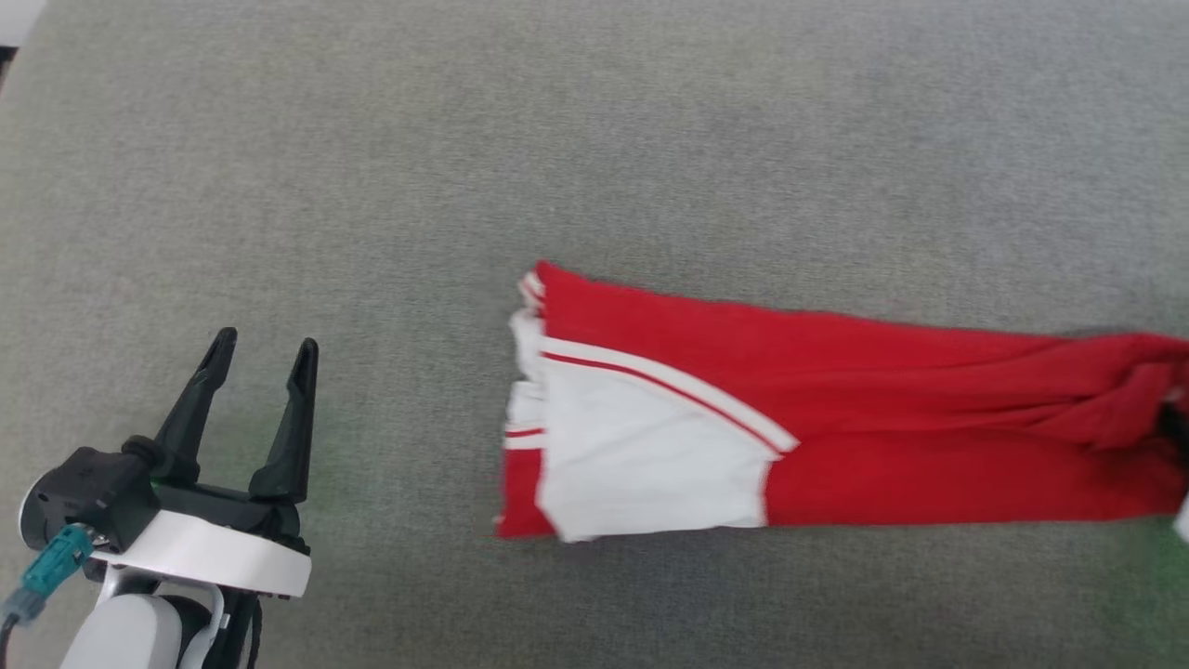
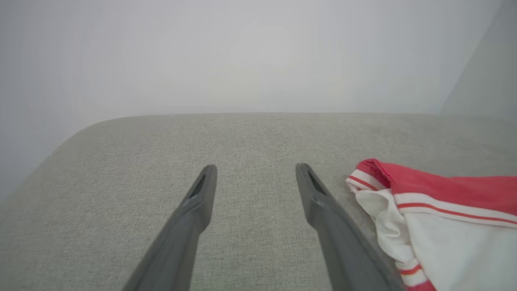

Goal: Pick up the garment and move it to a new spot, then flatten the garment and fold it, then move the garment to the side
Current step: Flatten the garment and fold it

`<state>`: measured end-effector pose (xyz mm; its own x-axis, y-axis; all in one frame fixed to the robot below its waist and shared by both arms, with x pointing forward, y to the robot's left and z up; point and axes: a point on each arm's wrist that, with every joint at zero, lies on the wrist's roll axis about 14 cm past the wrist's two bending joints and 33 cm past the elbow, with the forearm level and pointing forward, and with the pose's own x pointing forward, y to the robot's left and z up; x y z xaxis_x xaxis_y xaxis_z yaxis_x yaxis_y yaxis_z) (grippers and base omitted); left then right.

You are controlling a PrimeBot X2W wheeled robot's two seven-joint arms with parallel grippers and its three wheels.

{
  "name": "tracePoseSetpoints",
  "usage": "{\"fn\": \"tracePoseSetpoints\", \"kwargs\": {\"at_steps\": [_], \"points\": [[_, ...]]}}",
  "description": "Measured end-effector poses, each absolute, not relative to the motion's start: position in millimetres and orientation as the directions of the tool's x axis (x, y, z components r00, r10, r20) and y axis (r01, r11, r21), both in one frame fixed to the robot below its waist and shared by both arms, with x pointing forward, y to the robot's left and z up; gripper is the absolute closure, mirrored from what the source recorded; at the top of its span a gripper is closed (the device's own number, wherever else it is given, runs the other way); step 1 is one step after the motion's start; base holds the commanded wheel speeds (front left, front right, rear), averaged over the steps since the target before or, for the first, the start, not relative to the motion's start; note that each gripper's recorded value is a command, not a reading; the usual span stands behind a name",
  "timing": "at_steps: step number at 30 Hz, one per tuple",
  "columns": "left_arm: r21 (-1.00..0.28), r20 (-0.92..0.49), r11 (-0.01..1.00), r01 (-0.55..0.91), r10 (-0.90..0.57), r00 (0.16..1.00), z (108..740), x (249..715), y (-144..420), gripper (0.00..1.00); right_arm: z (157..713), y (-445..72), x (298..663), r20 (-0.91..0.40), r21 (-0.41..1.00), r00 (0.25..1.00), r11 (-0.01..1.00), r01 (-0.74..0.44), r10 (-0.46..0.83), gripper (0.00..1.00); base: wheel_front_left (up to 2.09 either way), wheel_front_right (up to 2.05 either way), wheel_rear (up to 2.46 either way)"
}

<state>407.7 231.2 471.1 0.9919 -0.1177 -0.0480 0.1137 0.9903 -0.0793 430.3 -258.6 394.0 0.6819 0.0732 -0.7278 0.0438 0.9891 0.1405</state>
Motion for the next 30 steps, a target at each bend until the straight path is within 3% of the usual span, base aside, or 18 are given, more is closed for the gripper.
{"fn": "tracePoseSetpoints", "kwargs": {"at_steps": [10,17,22,30], "points": [[-0.082,-0.044,0.984,0.16,-0.164,0.986,470,419,220,0.0,442,-356,427,-0.645,0.003,0.744,0.974,0.228,-0.172,1.0,0.0,0.0,0.0],[-0.084,-0.039,0.982,0.172,-0.175,0.984,470,422,216,0.0,461,-388,417,-0.613,-0.012,0.752,0.954,0.299,-0.243,1.0,0.0,0.0,0.0],[-0.085,-0.037,0.982,0.171,-0.175,0.984,471,420,216,0.0,459,-380,413,-0.628,-0.001,0.748,0.961,0.276,-0.215,1.0,0.0,0.0,0.0],[-0.085,-0.035,0.985,0.15,-0.153,0.988,474,416,222,0.0,460,-309,420,-0.646,0.076,0.763,0.994,0.08,-0.012,1.0,0.0,0.0,0.0]]}}
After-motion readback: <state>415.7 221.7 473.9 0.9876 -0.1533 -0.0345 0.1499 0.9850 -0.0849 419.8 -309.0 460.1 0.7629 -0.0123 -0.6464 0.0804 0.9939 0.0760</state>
